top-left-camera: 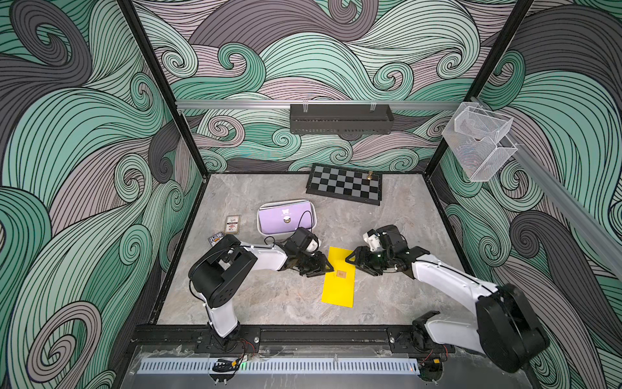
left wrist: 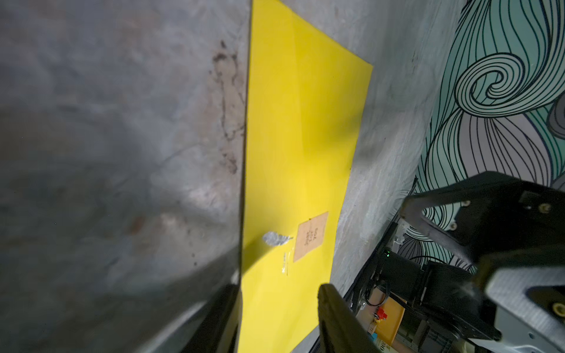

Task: Put the sealed envelopes into the storage box
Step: Pick up the envelope from the center of the board.

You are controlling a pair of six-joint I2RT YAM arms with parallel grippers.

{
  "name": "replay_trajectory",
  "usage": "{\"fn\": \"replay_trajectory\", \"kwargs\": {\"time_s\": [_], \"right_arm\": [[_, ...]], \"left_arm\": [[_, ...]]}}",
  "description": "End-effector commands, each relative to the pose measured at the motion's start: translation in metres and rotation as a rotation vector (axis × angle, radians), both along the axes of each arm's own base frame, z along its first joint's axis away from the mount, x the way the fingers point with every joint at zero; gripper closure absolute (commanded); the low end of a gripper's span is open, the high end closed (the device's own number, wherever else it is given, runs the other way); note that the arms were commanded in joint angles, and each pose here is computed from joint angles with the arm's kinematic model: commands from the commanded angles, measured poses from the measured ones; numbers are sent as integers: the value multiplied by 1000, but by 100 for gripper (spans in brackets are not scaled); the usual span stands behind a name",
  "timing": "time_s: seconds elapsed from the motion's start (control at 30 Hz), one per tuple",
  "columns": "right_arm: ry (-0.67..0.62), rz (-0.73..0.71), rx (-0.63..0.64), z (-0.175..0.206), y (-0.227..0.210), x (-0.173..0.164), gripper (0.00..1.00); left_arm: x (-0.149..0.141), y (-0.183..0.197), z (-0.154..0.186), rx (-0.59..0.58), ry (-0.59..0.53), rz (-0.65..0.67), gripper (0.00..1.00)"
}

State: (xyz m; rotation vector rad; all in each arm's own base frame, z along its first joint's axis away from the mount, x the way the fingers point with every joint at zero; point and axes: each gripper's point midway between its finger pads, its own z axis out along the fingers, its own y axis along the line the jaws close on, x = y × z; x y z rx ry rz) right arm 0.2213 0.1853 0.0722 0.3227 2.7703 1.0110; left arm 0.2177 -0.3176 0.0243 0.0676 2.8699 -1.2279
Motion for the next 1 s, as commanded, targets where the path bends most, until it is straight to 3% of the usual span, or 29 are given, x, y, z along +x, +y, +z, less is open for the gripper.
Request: {"fn": "replay_trajectory", "kwargs": {"time_s": [0.0,0.13,0.33,0.63,0.97], "right_arm": [[153,12,-103,-31,-26,-56,39],[209,-2,-71,-47,-30,-87,40],[237,11,-13,-51,-16,-104,40],[196,5,90,-43,5,-91,40],[68,-16,270,3,24,-70,40]], "left_arm": [[-40,37,-34,162,120,36,54],[-70,34,-32,153,155,-15,54],[-101,25,-38,175,179,-72,55],[-107,14,-46,180,187,-98,55],[-107,14,-48,186,185,-97,56]]}}
